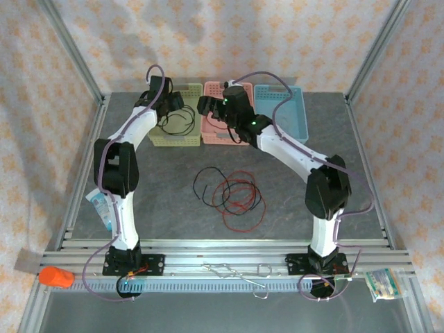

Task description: Untangle the cables

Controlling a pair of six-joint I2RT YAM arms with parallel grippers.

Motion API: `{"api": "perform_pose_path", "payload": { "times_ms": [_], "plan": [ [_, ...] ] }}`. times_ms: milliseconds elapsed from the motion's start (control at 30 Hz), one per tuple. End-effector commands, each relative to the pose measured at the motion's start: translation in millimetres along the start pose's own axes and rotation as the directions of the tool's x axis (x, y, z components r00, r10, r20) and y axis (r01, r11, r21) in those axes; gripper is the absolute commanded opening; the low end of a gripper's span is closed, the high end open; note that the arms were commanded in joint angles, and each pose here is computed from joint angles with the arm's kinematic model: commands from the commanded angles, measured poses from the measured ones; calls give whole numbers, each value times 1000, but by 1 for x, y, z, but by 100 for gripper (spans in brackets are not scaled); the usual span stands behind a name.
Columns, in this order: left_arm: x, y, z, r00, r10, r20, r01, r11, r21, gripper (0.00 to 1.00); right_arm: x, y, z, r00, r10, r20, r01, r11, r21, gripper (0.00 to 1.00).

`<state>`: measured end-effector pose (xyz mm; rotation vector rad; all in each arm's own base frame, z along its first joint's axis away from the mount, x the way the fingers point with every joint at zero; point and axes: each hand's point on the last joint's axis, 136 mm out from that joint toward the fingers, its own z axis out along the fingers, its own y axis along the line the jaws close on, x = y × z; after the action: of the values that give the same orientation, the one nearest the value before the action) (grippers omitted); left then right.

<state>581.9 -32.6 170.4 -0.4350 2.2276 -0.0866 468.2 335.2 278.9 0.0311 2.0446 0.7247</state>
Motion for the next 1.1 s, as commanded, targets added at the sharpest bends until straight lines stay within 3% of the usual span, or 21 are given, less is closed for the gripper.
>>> {"api": "perform_pose_path", "payload": {
  "times_ms": [0,100,367,600,833,1067],
  "plan": [
    [-10,-12,-51,998,45,53,-46,999,8,82,-31,17,-36,996,-24,87,29,998,-53,97],
    [-5,-23,-87,994,52,91,-58,996,69,82,-27,15,-52,995,-41,91,48,996,-69,97],
    [66,-42,-159,991,42,125,-69,973,220,86,-2,-12,-98,994,-44,103,50,997,-51,96],
    [154,-56,-188,991,122,52,-130,970,206,88,39,-53,-126,998,-27,63,26,999,22,96],
    [199,-73,-213,987,159,33,-163,967,197,96,88,-97,-146,998,61,7,-62,992,109,95],
    [244,-80,-209,984,176,-38,-169,975,144,99,128,-156,-165,994,79,-81,-48,944,327,95]
  ]
}}
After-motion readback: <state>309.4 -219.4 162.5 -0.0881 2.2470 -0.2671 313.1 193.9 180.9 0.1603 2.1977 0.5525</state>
